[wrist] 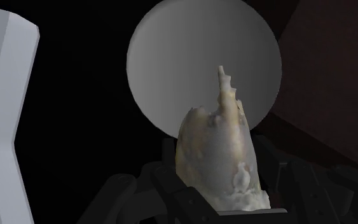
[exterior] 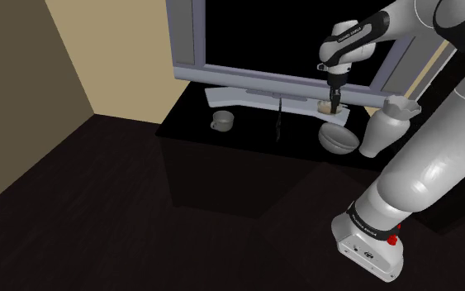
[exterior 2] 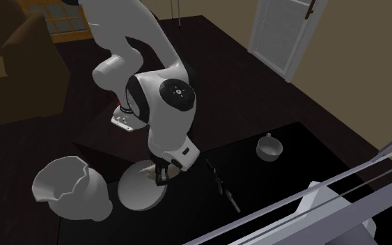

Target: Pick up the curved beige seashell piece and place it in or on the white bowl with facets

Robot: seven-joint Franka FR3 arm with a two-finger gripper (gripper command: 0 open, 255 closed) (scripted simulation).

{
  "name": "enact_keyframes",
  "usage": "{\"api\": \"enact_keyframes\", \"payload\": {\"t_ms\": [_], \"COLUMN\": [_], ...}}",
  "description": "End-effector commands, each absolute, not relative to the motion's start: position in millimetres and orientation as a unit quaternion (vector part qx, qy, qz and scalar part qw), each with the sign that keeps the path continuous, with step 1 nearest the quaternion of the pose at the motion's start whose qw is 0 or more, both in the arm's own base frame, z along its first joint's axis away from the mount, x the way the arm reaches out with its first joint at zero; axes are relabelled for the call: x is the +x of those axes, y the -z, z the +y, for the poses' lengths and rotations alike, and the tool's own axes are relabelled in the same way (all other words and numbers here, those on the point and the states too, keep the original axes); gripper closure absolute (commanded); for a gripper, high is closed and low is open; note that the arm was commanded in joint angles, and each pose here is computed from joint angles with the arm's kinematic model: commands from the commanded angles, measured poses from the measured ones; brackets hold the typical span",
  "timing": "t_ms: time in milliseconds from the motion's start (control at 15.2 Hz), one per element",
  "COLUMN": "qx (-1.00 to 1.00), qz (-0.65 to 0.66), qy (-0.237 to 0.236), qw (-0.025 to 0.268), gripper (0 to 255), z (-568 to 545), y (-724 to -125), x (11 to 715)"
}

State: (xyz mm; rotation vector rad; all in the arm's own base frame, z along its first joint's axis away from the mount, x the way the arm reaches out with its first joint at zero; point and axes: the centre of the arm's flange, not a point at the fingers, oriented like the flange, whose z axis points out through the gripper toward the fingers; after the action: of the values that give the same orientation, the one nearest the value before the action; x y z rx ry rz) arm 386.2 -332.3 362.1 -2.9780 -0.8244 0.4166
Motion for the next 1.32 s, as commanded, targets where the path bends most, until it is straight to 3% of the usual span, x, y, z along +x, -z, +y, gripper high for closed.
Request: {"api": "enact_keyframes", "payload": {"t_ms": [0,264,1254], "qx": [-0.955,-0.955,-0.955], "qz": [-0.265,-0.265,-0.265], "qy": [-0.134,-0.134,-0.134], "qw": [0.012,0.012,0.012], "gripper": [255,255,255], "z": [-339.8,-358.4,-358.4], "y": [-361.9,-360.4,-294.3], "x": [360.4,305.8,305.8]}}
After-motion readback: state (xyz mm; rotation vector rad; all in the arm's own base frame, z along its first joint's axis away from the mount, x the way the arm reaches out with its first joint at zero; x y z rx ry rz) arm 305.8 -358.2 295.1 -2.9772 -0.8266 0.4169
